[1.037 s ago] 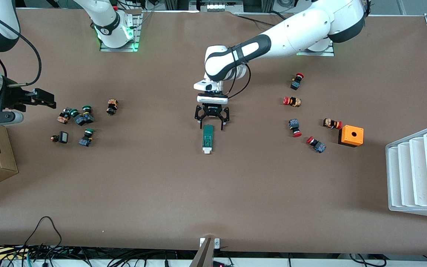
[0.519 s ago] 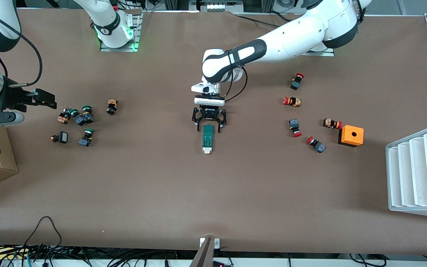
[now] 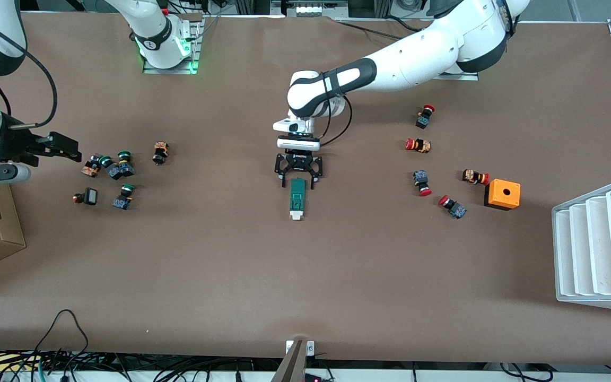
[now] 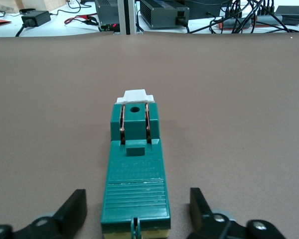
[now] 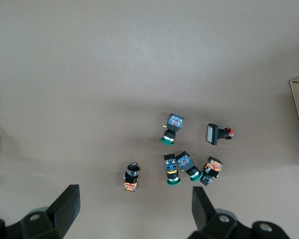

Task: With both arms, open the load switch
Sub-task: 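Reach the right gripper toward the white switch handle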

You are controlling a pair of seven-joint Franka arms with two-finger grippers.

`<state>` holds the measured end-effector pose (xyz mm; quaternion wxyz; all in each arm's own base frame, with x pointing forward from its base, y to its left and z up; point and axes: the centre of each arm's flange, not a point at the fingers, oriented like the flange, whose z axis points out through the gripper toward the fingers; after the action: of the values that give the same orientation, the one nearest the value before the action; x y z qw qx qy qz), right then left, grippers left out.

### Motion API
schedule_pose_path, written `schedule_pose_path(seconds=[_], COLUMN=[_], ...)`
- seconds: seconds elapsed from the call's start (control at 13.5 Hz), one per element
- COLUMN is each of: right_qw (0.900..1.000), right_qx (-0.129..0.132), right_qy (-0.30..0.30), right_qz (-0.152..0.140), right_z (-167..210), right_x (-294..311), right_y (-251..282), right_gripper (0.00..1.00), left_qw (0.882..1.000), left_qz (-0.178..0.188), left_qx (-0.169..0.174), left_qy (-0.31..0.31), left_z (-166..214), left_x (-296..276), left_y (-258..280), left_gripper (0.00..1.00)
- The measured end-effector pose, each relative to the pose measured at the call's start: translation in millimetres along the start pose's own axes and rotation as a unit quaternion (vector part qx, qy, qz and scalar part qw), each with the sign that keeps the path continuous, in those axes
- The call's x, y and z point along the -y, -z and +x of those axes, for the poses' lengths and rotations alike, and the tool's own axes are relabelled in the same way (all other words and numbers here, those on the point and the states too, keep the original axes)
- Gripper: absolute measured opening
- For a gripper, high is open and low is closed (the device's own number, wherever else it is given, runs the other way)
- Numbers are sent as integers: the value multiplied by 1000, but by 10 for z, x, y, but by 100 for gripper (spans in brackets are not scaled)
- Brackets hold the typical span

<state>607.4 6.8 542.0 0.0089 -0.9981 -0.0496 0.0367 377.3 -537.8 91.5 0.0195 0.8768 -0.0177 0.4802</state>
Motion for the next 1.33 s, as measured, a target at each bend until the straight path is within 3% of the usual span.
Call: schedule_pose_path(seconds=[0.07, 0.22, 0.3, 0.37, 0.44, 0.59, 0.74, 1.11, 1.33], right_qw=[1000, 999, 998, 996, 993, 985, 975, 925, 886], right_qx=[-1, -5, -5, -3, 0, 12, 25, 65, 82], right_qy=[-9, -38, -58, -79, -100, -151, -202, -354, -438], right_qz=[4, 23, 35, 47, 60, 85, 95, 124, 132], right_z=[30, 106, 151, 213, 292, 525, 810, 1347, 1469], right_x=[15, 84, 125, 181, 255, 449, 694, 1345, 1766], right_y=[-4, -3, -15, -50, -104, -276, -509, -1222, -1614], right_gripper=[100, 99, 99, 99, 99, 99, 99, 99, 98], left_qw=[1000, 1000, 1000, 1000, 1000, 1000, 1000, 1000, 1000], left_qz=[0, -1, -1, -1, 0, 8, 9, 9, 9], left_qx=[0, -1, -1, -2, -3, -10, -12, -14, -14], left_qy=[0, 1, 1, 1, 1, 5, 10, 12, 12], left_z=[0, 9, 8, 11, 9, 2, -6, -10, -12], left_x=[-1, -17, -18, -21, -22, -6, -8, -10, -11], left_y=[1, 15, 15, 18, 18, 21, 21, 23, 23], left_gripper=[89, 72, 71, 64, 64, 51, 51, 50, 50])
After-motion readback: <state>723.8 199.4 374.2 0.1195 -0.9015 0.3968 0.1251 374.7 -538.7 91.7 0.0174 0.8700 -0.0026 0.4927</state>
